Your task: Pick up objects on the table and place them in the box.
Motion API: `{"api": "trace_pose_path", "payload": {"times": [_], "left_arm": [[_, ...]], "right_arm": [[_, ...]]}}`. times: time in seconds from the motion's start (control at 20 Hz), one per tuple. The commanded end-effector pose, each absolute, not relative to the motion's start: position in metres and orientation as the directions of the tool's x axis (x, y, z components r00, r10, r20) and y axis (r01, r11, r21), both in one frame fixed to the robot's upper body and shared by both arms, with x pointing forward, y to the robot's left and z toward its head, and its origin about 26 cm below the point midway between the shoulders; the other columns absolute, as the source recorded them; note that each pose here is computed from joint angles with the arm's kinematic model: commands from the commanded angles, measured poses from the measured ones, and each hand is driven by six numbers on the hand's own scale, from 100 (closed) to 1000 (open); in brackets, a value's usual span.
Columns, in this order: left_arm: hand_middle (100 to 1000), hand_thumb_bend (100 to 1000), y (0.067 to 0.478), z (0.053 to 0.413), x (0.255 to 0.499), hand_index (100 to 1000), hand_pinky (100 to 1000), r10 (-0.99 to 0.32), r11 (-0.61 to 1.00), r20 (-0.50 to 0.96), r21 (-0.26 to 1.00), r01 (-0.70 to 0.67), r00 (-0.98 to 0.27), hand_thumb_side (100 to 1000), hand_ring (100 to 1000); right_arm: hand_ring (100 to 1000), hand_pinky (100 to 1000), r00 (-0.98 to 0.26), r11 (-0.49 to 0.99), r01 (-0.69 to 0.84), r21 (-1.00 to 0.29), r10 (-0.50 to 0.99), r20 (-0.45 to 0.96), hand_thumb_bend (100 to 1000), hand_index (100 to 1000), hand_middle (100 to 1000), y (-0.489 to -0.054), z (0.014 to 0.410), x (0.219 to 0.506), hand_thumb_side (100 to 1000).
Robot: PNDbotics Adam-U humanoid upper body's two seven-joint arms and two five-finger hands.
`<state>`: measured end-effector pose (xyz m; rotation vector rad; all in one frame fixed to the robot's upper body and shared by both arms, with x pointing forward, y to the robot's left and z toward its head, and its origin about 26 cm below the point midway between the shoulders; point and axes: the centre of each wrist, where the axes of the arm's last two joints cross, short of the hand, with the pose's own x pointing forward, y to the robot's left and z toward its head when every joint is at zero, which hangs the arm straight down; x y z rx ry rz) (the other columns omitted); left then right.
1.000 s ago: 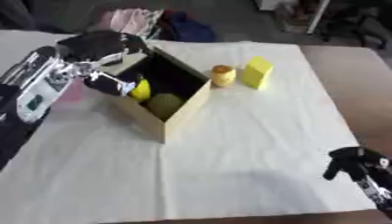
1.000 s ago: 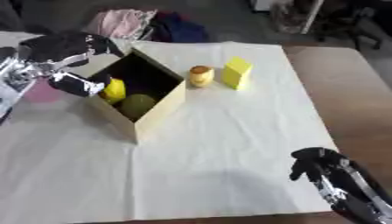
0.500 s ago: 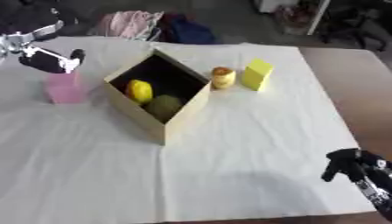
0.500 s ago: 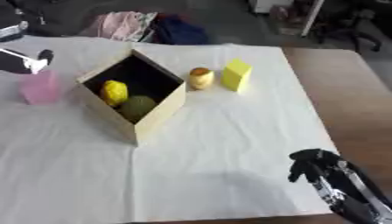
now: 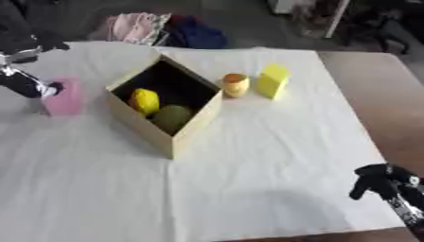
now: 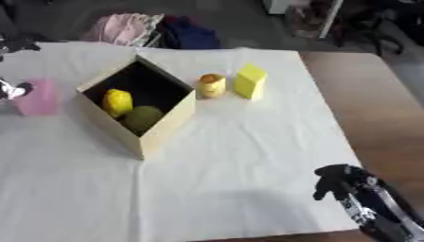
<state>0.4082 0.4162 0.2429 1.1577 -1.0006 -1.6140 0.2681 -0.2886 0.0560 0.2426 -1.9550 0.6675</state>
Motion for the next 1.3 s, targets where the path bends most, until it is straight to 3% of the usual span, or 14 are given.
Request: {"api": "trace_pose_path", "payload": {"times": [0.05,0.1,0.3,0.4,0.8,0.9,1.15,1.3], "left_arm": [[961,276,0.428,0.252,0.406,1000,936,-0.951,-0.298,-0.273,0.935,0.193,-0.144,389,957],[961,267,0.429,0.250,0.406,1000,937,-0.951,-0.298,-0.272,0.933,0.203,-0.144,444,957],[952,253,0.434,0.243,0.406,1000,929,-0.954,-0.294,-0.267,0.925,0.242,-0.138,458,949],[943,190,0.436,0.239,0.406,1000,924,-0.957,-0.282,-0.253,0.923,0.261,-0.142,541,941],[949,200,0.437,0.238,0.404,1000,922,-0.960,-0.273,-0.235,0.911,0.308,-0.155,604,939],[954,209,0.436,0.235,0.404,1000,923,-0.960,-0.273,-0.238,0.912,0.306,-0.146,581,941],[950,246,0.435,0.230,0.405,1000,913,-0.961,-0.275,-0.254,0.929,0.248,-0.113,376,928],[954,228,0.434,0.225,0.405,1000,916,-0.961,-0.274,-0.259,0.941,0.198,-0.098,373,931]], "right_arm": [[502,548,-0.484,0.823,-0.434,-0.367,0.131,0.865,100,723,514,-0.294,0.062,0.268,619],[502,548,-0.484,0.823,-0.434,-0.367,0.131,0.865,100,723,514,-0.295,0.062,0.268,621],[502,548,-0.483,0.824,-0.432,-0.367,0.132,0.865,100,723,514,-0.295,0.063,0.268,626],[502,548,-0.484,0.824,-0.432,-0.367,0.132,0.865,100,723,514,-0.295,0.063,0.268,626],[502,549,-0.484,0.825,-0.430,-0.368,0.133,0.865,100,723,514,-0.295,0.063,0.269,631],[502,549,-0.484,0.824,-0.430,-0.368,0.134,0.865,100,723,514,-0.295,0.063,0.269,630],[502,549,-0.483,0.825,-0.429,-0.368,0.134,0.865,100,723,514,-0.295,0.063,0.269,634],[502,549,-0.484,0.825,-0.429,-0.368,0.134,0.865,100,723,514,-0.294,0.063,0.269,634]]}}
